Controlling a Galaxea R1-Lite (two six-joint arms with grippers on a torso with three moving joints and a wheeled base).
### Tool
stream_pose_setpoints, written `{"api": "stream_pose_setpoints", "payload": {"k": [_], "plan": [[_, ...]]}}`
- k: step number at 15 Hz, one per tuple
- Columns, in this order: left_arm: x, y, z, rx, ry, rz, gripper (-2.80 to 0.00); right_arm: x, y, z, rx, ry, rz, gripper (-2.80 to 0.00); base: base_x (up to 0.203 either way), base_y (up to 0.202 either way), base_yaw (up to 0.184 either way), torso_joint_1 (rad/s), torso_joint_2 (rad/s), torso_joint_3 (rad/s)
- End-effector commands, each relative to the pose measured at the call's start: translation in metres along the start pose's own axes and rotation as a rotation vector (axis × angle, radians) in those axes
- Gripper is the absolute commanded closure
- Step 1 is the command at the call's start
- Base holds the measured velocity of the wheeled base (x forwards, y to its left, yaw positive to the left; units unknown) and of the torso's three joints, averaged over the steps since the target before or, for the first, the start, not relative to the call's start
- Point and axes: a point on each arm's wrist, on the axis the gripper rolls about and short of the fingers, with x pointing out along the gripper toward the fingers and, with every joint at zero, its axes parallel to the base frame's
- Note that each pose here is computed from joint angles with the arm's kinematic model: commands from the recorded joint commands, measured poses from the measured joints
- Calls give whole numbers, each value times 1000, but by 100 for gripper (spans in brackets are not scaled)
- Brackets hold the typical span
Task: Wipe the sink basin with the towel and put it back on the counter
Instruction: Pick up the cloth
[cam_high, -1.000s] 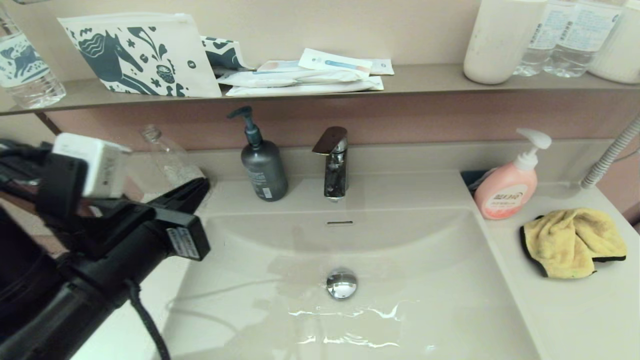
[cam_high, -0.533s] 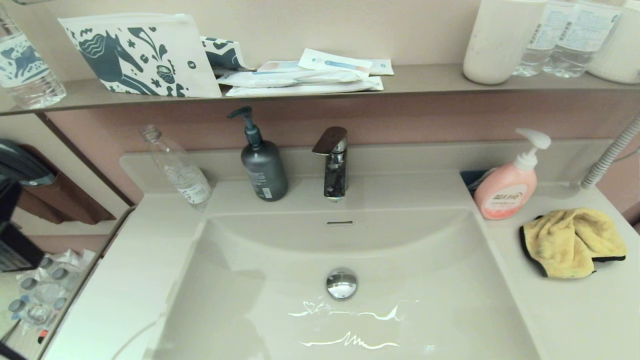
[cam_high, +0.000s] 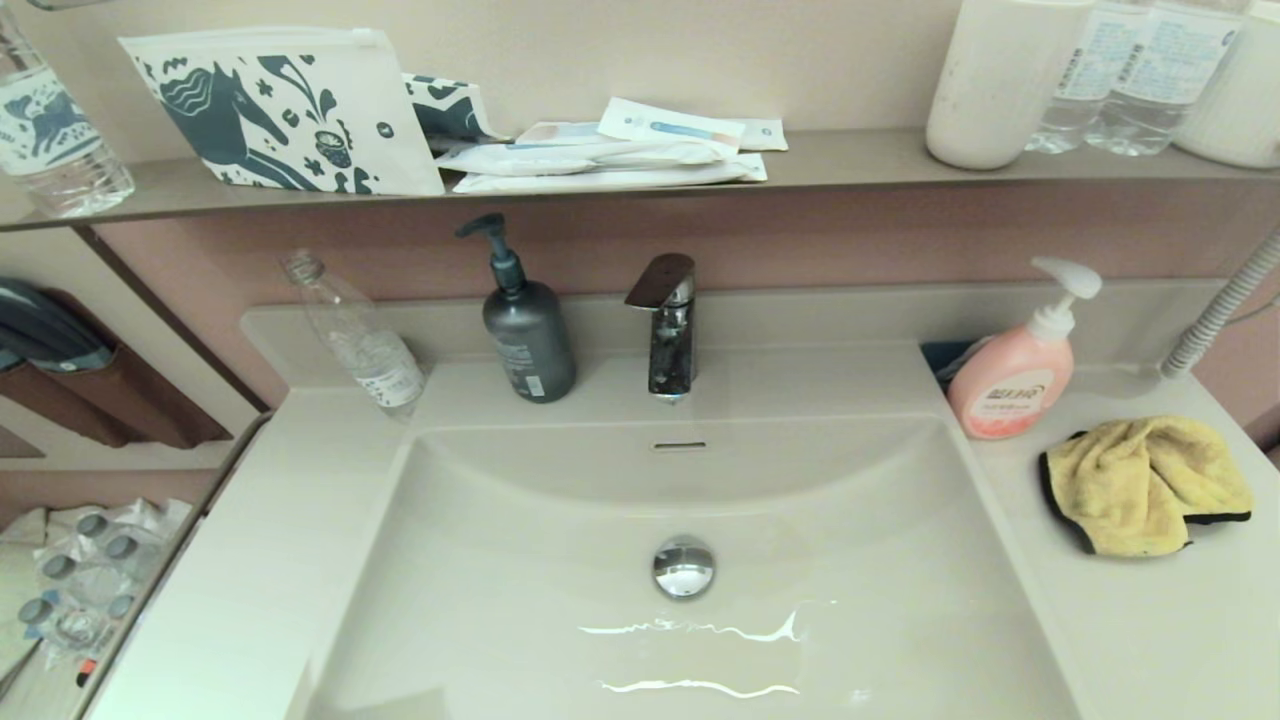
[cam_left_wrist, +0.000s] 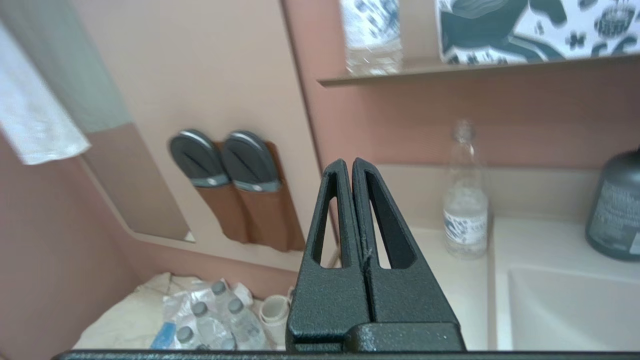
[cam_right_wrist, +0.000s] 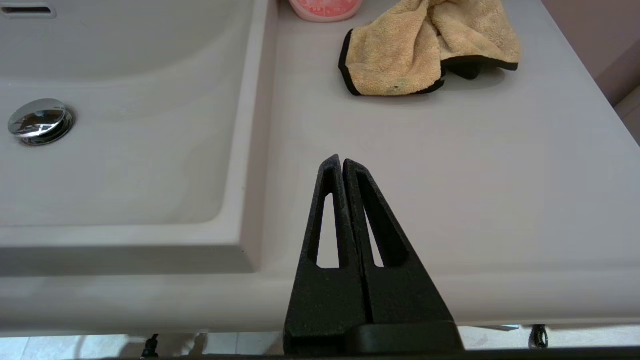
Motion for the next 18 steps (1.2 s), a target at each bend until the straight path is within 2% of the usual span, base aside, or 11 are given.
{"api": "stream_pose_setpoints", "payload": {"k": [1,2,4,6,8,9,10,13,18], "plan": [[-27,11,-1,-25,-73,46,0,0,0,0,0,1,1,0,0,0,0,0,0,0],[-31,12,-4,-22,-61,44,0,0,0,0,-1,0,1,0,0,0,0,0,0,0],[-36,13,-6,-45,-84,11,0,0,0,0,-1,0,1,0,0,0,0,0,0,0],[-50,16,-9,-81,-145,-54,0,0,0,0,-1,1,1,0,0,0,0,0,0,0],[-58,15,-19,-95,-114,-128,0,0,0,0,-1,2,1,0,0,0,0,0,0,0],[-58,12,-24,-139,-103,-209,0,0,0,0,0,-1,1,0,0,0,0,0,0,0],[-57,6,-35,-162,-72,-288,0,0,0,0,-1,1,1,0,0,0,0,0,0,0],[-58,-7,-72,-148,38,-440,0,0,0,0,-1,0,1,0,0,0,0,0,0,0],[-63,-13,-98,-108,257,-478,0,0,0,0,-1,0,1,0,0,0,0,0,0,0]]}}
